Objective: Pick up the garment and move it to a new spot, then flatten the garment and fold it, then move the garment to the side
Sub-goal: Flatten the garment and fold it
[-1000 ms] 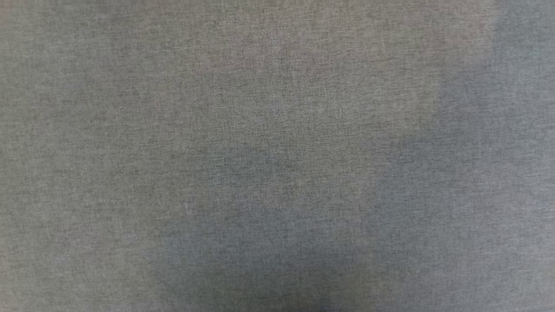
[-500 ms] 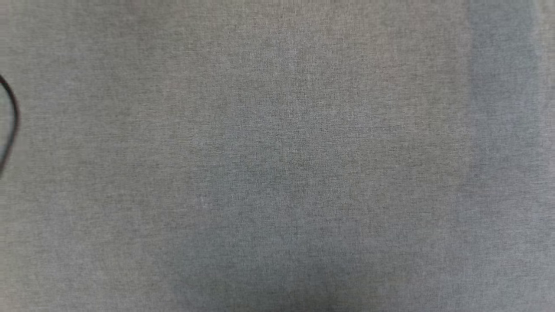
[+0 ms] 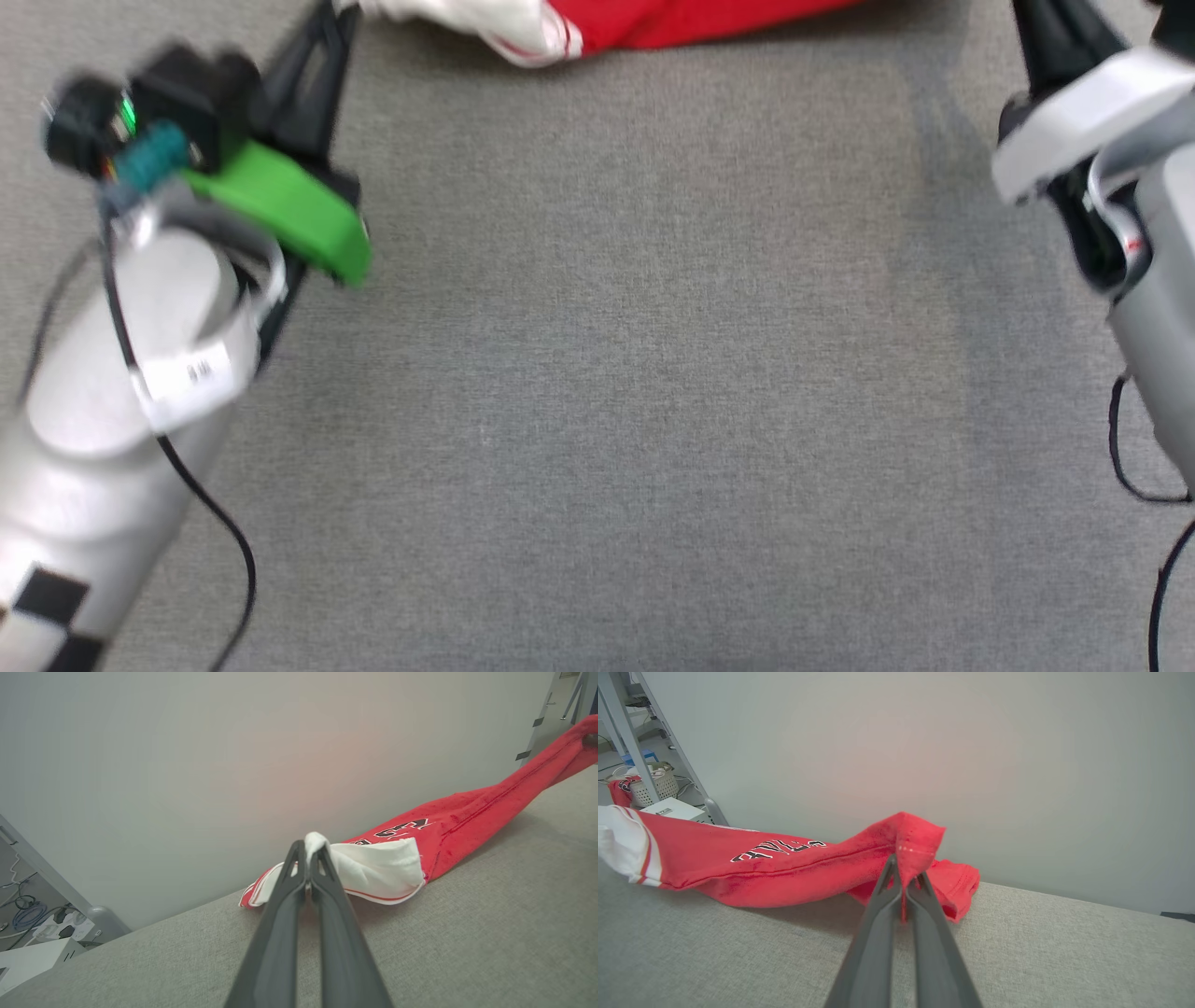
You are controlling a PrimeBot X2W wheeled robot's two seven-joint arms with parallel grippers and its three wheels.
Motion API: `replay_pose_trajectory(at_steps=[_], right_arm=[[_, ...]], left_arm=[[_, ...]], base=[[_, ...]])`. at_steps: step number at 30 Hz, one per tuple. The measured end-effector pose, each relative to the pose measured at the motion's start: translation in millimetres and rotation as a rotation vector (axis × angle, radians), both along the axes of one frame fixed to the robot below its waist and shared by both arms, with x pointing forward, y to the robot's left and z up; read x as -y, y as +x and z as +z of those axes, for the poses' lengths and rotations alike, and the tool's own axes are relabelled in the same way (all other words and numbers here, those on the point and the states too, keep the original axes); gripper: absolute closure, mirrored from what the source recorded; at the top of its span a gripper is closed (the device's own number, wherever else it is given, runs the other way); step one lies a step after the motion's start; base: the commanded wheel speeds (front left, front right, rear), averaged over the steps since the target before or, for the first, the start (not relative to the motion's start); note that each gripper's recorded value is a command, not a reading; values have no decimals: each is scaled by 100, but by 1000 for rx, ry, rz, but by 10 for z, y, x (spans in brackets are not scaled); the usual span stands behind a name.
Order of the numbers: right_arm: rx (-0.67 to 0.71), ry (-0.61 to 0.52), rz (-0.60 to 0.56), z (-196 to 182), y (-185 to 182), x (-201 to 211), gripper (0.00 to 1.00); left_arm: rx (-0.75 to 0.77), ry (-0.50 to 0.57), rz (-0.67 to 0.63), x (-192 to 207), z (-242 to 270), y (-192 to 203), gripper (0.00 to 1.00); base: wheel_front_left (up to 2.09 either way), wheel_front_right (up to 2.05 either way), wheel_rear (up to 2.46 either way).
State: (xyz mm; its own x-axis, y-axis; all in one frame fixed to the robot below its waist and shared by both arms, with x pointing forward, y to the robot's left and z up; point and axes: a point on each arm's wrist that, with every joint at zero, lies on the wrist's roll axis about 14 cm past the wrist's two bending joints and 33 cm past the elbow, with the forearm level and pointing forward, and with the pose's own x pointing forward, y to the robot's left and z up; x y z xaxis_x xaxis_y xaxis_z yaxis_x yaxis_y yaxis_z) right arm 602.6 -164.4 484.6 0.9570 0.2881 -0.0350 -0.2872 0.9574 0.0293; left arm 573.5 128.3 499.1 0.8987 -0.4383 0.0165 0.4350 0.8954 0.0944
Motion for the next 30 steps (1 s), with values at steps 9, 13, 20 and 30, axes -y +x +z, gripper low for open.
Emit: replay_pose_trajectory(at_steps=[9, 13, 20, 30], right_arm=[[-165, 17, 5, -285, -608, 107, 100], [-245, 7, -1, -457, -887, 190, 100], [-364, 96, -8, -592, -1350, 210, 100], [-435, 140, -8, -581, -1928, 372, 100]], left_arm=[[-158, 17, 33, -139, -382, -996, 100], [-202, 29, 70, -284, -455, -1332, 100], [-261, 6, 96, -354, -498, -1874, 100], [-353, -34, 49, -240, -541, -2527, 100]], base=[[0, 0, 0], [0, 0, 0], [0, 0, 0], [0, 0, 0]])
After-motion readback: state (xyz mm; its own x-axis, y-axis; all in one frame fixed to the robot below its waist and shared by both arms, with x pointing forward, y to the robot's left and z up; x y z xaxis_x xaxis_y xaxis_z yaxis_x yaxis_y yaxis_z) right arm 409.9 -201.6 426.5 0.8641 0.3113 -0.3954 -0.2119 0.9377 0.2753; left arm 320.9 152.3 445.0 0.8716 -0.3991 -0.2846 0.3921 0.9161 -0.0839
